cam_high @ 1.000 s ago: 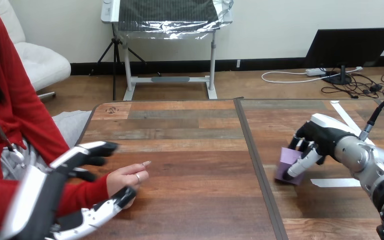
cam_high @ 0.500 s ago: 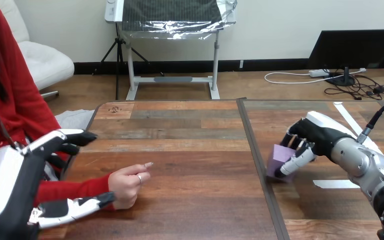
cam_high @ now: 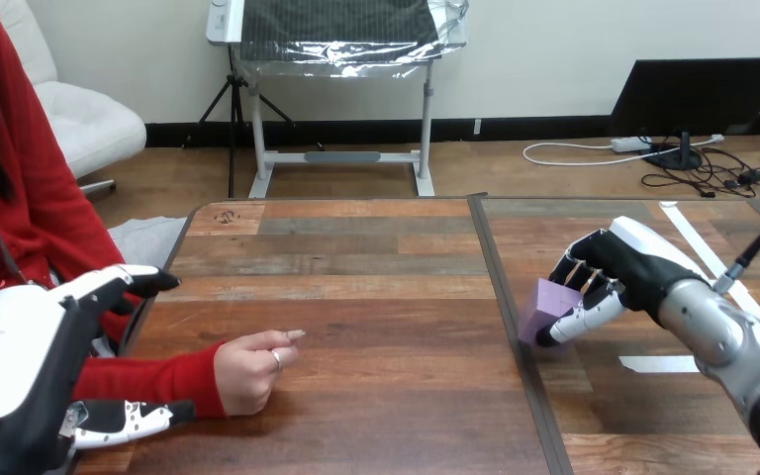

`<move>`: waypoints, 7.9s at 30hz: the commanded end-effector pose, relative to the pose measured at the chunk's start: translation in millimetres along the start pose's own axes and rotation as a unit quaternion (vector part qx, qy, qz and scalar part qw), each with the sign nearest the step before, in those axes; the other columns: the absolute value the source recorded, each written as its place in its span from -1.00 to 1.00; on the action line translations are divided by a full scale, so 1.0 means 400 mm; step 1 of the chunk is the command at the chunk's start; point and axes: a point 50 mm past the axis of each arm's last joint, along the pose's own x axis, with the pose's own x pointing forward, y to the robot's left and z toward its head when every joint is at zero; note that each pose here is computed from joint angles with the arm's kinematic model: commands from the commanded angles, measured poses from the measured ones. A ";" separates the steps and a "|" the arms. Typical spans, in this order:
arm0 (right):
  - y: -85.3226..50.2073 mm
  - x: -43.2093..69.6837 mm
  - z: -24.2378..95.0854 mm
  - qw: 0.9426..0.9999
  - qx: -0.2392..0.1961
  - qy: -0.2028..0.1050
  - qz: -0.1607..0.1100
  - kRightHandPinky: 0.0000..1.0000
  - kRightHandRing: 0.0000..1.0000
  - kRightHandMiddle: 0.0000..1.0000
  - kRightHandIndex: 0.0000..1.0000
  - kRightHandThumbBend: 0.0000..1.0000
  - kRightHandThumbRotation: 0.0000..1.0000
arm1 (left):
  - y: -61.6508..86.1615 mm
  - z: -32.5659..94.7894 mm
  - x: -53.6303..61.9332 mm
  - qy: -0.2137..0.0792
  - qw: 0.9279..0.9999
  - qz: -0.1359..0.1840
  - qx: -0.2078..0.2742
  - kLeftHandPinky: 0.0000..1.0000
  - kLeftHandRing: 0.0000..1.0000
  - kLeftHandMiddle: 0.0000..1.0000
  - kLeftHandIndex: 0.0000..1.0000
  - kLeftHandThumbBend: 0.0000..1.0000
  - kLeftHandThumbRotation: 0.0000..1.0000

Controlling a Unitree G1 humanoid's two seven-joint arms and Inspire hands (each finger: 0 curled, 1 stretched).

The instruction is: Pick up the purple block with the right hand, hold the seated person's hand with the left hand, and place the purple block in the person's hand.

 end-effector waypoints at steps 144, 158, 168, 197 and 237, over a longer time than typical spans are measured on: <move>-0.066 -0.020 0.011 0.993 0.049 -0.069 -0.087 -0.18 -0.14 -0.08 -0.06 0.70 -1.00 | -0.130 -0.064 0.270 0.090 0.941 -0.304 0.122 -0.18 0.01 0.14 0.16 0.74 -1.00; -0.066 -0.021 0.010 0.993 0.057 -0.070 -0.082 -0.18 -0.15 -0.08 -0.06 0.68 -1.00 | -0.136 -0.056 0.270 0.092 0.943 -0.307 0.092 -0.30 -0.17 -0.01 0.08 0.68 -1.00; -0.064 -0.021 0.011 0.993 0.053 -0.072 -0.079 -0.16 -0.12 -0.06 -0.04 0.67 -1.00 | -0.139 -0.056 0.270 0.094 0.945 -0.303 0.081 -0.37 -0.25 -0.08 0.02 0.62 -1.00; -0.048 -0.016 0.016 0.994 0.051 -0.069 -0.071 -0.14 -0.11 -0.04 -0.02 0.68 -1.00 | -0.147 -0.043 0.256 0.091 0.966 -0.243 0.012 -0.45 -0.34 -0.18 -0.14 0.50 -1.00; -0.034 -0.010 0.030 0.993 0.058 -0.079 -0.062 -0.18 -0.13 -0.06 -0.05 0.65 -1.00 | -0.107 -0.002 0.292 0.053 0.976 -0.211 -0.008 -0.53 -0.41 -0.27 -0.22 0.48 -1.00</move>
